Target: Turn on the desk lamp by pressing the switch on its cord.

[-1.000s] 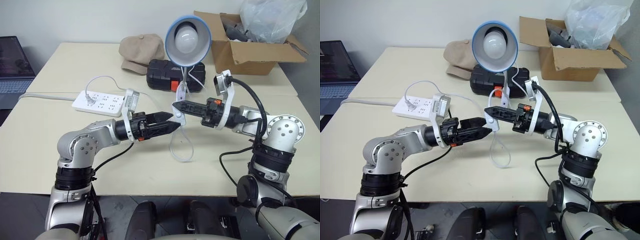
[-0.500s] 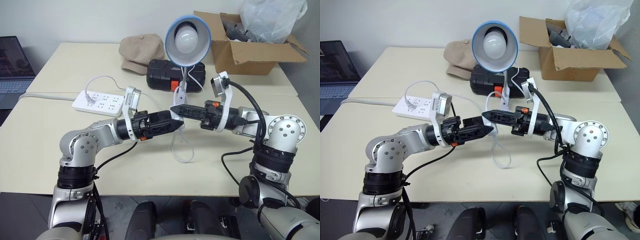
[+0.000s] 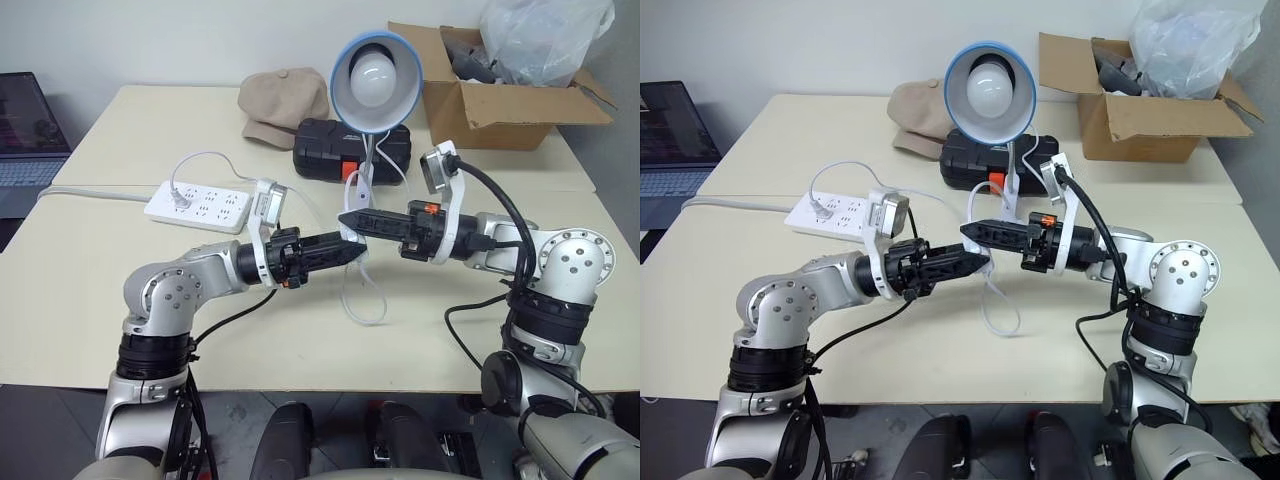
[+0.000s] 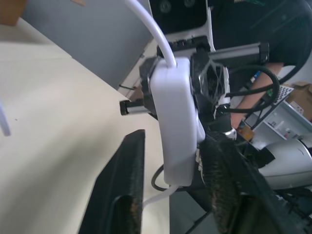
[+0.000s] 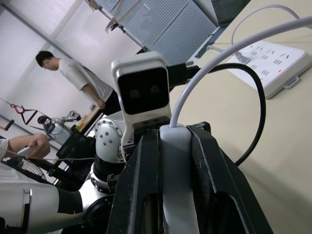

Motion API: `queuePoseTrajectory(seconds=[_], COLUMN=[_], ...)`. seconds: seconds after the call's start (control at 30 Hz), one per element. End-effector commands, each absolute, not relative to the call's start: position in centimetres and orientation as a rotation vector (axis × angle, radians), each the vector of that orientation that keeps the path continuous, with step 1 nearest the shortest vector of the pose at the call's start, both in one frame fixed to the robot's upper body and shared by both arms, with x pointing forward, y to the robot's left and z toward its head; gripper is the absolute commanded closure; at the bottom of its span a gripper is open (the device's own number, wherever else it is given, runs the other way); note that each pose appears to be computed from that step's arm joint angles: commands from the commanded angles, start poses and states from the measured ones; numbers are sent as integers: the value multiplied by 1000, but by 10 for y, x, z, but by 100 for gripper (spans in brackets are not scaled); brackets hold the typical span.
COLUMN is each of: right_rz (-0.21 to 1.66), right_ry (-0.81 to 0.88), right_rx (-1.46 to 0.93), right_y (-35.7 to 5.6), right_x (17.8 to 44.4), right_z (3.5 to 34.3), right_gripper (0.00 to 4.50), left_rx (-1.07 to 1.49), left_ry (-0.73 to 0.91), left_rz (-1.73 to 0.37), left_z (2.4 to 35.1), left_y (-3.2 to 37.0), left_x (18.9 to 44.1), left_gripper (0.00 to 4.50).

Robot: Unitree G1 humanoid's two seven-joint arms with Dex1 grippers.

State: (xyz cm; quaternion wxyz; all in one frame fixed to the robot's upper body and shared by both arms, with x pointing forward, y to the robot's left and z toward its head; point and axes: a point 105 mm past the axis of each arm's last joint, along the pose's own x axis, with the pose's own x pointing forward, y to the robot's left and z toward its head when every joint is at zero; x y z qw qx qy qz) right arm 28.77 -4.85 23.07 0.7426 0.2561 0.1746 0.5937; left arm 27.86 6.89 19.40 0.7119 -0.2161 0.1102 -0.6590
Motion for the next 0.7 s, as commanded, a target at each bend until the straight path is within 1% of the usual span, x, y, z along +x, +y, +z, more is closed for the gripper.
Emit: queuePoseTrajectory(seconds=[0.03, 0.07, 0.13, 0.3, 0.4, 0.47, 0.53, 0.57, 0.6, 0.63, 0.67, 0.7], right_rz=[1356, 1356, 1357, 1359, 1355, 1353, 1351, 1350, 1349, 1348, 1348, 1348], right_ry=[319, 320, 322, 324, 324, 325, 327, 328, 329, 330, 333, 335], right_rx=[554, 554, 553, 555, 556, 555, 555, 554, 553, 553, 551, 550], right_y=[-47, -47, -47, -47, -47, -47, -48, -48, -49, -49, -49, -49], right_x=[282, 282, 282, 282, 282, 282, 283, 283, 283, 284, 284, 284], right_z=[247, 247, 247, 247, 247, 247, 247, 247, 247, 247, 247, 247], right_gripper=[410, 410, 410, 410, 410, 410, 410, 410, 410, 410, 410, 410], left_rx=[-452, -455, -461, -489, -555, -553, -542, -527, -509, -496, -494, -495], left_ry=[211, 209, 204, 192, 217, 229, 222, 217, 213, 211, 226, 242], left_rz=[-1470, -1468, -1465, -1467, -1466, -1453, -1460, -1457, -1452, -1447, -1458, -1478], left_z=[199, 199, 199, 202, 202, 201, 202, 201, 200, 199, 198, 197], left_y=[70, 70, 71, 74, 79, 79, 80, 80, 80, 80, 80, 79], left_x=[277, 277, 278, 277, 277, 278, 276, 276, 276, 276, 273, 270], left_gripper=[371, 387, 400, 404, 404, 404, 336, 322, 293, 280, 256, 252])
